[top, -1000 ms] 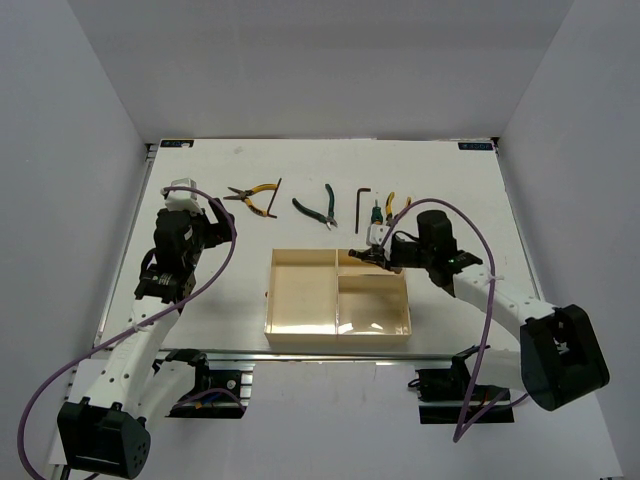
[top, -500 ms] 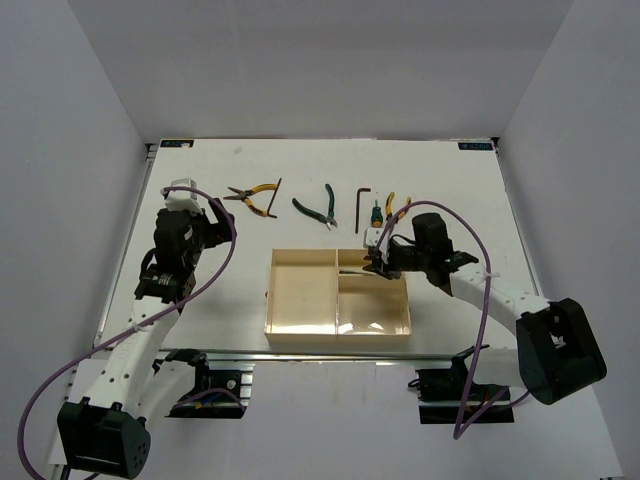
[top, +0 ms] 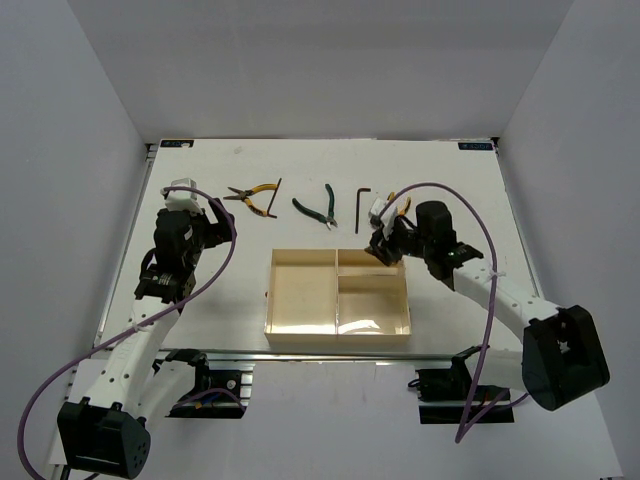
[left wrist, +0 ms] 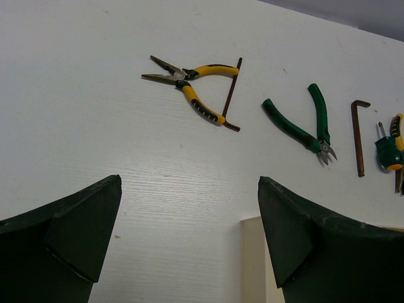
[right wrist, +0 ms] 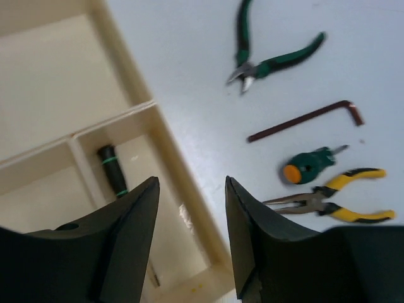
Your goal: Sort the tools into containers
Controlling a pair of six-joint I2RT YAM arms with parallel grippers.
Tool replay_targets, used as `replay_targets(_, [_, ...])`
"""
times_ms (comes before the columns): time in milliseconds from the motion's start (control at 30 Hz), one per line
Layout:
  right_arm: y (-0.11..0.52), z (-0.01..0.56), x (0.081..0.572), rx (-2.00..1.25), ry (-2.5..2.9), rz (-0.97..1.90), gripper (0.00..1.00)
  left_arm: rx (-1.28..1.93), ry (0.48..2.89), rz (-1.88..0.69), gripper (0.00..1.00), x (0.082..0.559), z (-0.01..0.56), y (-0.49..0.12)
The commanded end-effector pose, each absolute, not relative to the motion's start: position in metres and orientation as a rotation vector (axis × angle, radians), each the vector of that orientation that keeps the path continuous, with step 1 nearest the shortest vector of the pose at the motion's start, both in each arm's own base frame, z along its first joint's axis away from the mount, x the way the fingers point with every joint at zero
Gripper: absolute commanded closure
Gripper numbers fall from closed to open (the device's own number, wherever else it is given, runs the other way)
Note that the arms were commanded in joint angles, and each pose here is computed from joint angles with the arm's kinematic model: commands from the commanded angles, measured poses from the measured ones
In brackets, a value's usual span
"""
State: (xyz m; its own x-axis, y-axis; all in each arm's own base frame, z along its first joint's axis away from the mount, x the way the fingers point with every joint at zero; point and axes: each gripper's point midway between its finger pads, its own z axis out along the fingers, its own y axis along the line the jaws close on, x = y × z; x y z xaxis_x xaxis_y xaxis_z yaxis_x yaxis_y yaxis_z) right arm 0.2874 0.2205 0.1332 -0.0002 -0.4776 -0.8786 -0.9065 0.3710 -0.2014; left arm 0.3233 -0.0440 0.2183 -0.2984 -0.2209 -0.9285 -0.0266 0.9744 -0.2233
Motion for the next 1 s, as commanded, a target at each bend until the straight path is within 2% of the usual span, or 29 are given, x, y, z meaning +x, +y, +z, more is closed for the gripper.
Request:
replay_targets(0, [0.214,0.190,0.336,-0.945,1.693,0.433,0.48,-0.180,1.827,-0.208,0.02,0.326,0.237,-0.046])
replay_targets(167, [0.172,0.199,0.384,-0.535,1.886,0.194,0.43,-0.182,1.830,-0.204,0.02,0.326,0.237,-0.046])
replay_targets(200, [0.161,0.202,0.394,-0.419,1.913,0.146,0.38,-0.182,1.828,-0.207,0.02,0.326,0.237,-0.046])
replay_targets(367, [0.132,0.197,0.408,-0.113,1.978,0.029,0.28,-0.181,1.828,-0.206,0.02,0.326,0.237,-0.046])
replay_targets(433, [0.124,0.198,0.414,0.051,1.977,0.014,0.22,-0.182,1.833,-0.206,0.02,0.326,0.236,-0.046])
replay_targets(467, [0.116,0.182,0.411,0.093,2.039,-0.020,0.15,-0.184,1.832,-0.203,0.02,0.326,0.236,-0.046])
replay_targets(500, [0.110,0.180,0.412,0.156,2.047,-0.045,0.15,-0.183,1.832,-0.202,0.02,0.326,0.236,-0.046])
replay_targets(600, [0.108,0.168,0.421,0.297,2.109,-0.050,0.19,-0.185,1.832,-0.199,0.02,0.326,0.236,-0.045])
replay_targets(833, [0.106,0.128,0.448,0.398,2.309,-0.141,0.29,-0.188,1.829,-0.200,0.02,0.325,0.237,-0.045])
replay_targets(967, [0.104,0.096,0.456,0.431,2.383,-0.137,0.44,-0.184,1.832,-0.203,0.02,0.325,0.236,-0.045])
